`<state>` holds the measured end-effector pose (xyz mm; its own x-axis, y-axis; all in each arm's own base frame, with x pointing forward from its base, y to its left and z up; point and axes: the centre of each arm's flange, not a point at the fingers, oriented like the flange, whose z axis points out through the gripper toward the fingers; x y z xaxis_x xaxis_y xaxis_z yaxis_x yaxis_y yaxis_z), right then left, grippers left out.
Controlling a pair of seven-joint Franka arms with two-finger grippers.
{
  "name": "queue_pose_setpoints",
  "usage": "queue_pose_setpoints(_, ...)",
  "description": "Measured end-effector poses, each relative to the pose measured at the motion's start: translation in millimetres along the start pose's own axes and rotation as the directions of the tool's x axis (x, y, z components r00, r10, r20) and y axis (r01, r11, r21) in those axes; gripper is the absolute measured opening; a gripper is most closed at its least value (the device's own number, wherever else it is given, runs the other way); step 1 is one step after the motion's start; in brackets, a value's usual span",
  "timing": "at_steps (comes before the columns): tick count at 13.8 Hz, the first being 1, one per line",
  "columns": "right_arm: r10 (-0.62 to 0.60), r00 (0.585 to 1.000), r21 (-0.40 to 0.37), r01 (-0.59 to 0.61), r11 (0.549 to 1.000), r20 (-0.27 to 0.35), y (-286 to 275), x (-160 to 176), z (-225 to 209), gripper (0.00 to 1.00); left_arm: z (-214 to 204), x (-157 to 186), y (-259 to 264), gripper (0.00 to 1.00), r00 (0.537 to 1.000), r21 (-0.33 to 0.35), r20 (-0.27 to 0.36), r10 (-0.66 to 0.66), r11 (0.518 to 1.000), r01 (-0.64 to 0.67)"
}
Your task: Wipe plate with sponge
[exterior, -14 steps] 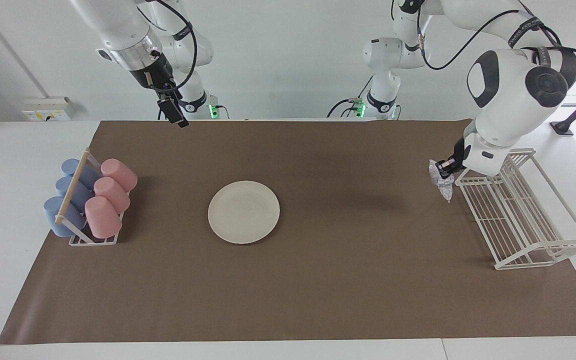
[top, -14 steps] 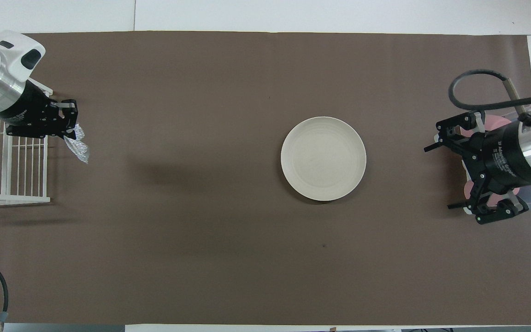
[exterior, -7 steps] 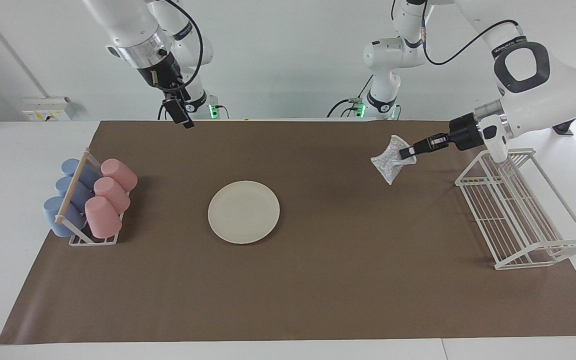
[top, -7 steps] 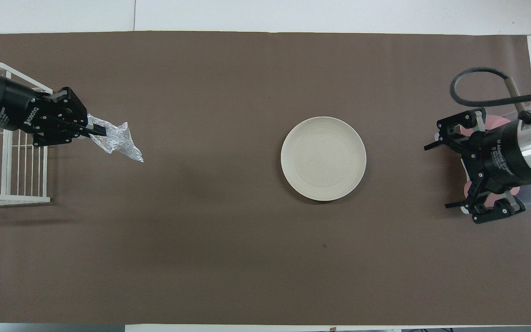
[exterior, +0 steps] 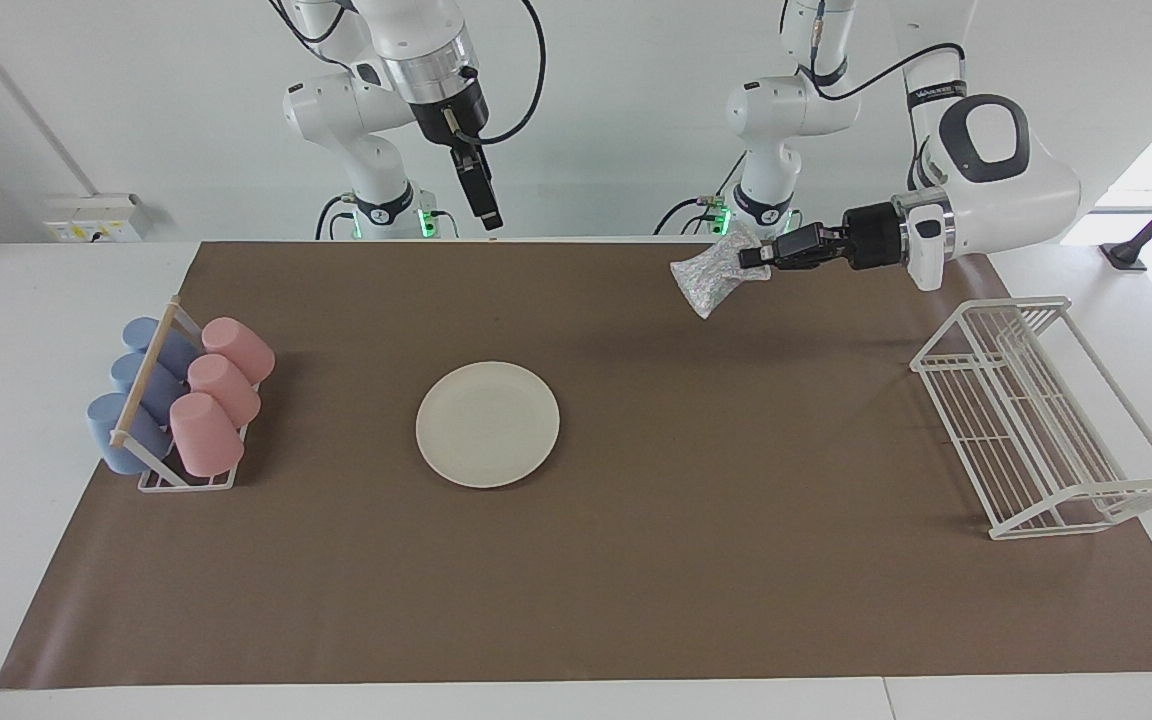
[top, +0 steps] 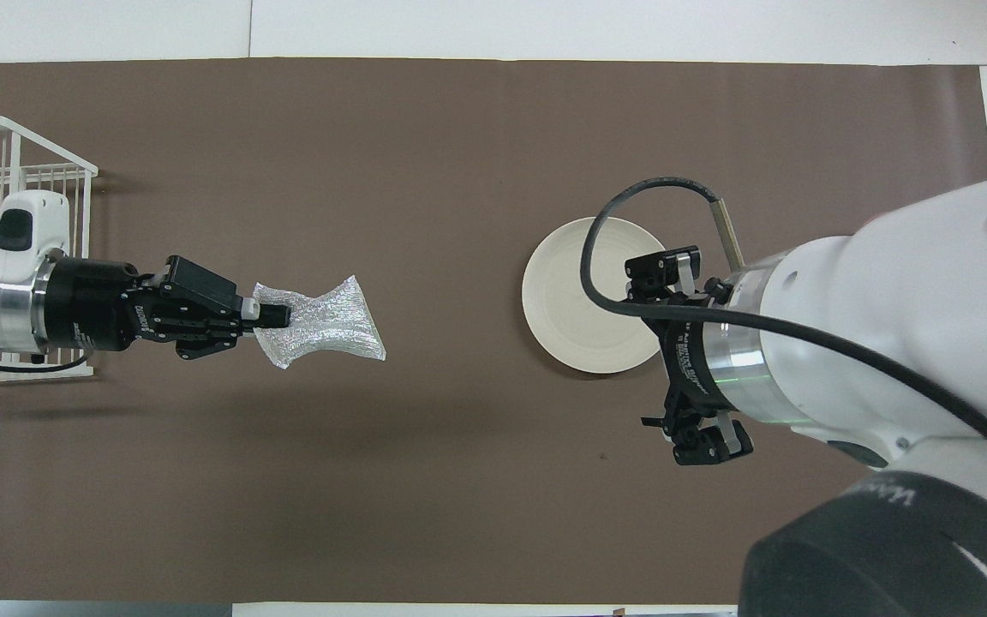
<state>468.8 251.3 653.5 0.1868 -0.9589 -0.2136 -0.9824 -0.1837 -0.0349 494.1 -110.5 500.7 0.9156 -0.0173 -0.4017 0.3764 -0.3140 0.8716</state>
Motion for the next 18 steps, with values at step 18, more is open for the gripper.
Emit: queue_pose_setpoints(18,0.066,0.996,0.051,-0.069,0.996,0.066,51.6,-136.3,86.8,1.00,105.8,-67.6,-26.5,0.05,0.965,-0.161,0.051,0.259,0.955,-0.248)
